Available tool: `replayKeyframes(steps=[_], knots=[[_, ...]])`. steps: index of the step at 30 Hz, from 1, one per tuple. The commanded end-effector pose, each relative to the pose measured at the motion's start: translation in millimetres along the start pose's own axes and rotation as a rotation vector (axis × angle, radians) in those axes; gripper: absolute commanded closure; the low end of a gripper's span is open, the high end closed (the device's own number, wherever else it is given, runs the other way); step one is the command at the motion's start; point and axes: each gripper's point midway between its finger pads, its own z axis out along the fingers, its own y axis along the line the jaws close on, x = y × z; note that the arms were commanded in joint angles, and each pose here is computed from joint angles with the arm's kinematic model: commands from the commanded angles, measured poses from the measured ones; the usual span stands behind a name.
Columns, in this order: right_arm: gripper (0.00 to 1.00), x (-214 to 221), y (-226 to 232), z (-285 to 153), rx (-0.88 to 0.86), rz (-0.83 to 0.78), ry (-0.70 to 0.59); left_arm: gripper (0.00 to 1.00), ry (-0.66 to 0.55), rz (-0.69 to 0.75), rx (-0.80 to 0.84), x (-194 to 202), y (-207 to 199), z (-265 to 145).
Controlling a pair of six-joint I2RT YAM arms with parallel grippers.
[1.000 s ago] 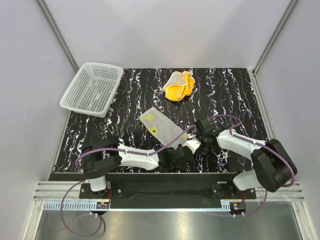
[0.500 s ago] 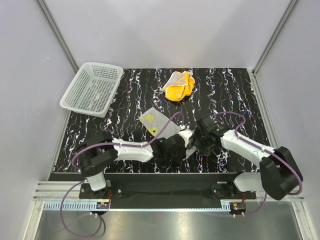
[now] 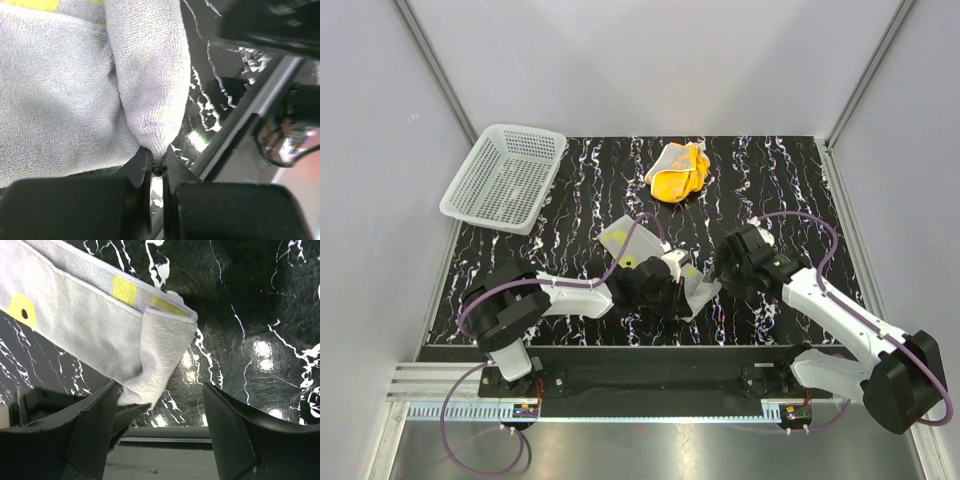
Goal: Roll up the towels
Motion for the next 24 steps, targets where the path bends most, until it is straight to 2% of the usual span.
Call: replayKeyframes(steps=[1, 5, 10, 13, 24], knots=[[0.24, 4.7, 0.8, -3.5, -0.047, -0.002, -0.008, 1.0, -0.079, -0.142, 0.199, -23.4, -31.1, -10.5], [0.24, 20.1, 6.2, -5.9, -0.182, 0.019, 0.006, 1.0, -0.083, -0.31, 0.279, -26.1, -28.0, -14.7], [0.24, 28.6, 19.7, -3.6, -0.333, 0.056, 0.001, 1.0, -0.101, -0.422, 0.331, -39.7, -27.6, -21.3], [0.23, 35.3, 19.0, 7.7, -0.351, 0.084, 0.017, 1.0, -0.063, -0.519, 0.356, -41.2, -26.7, -21.3], [0.23, 22.1, 25.7, 25.6, -0.35, 0.128, -0.043, 1.0, -0.009, -0.681, 0.357, -22.6, -5.1, -15.5]])
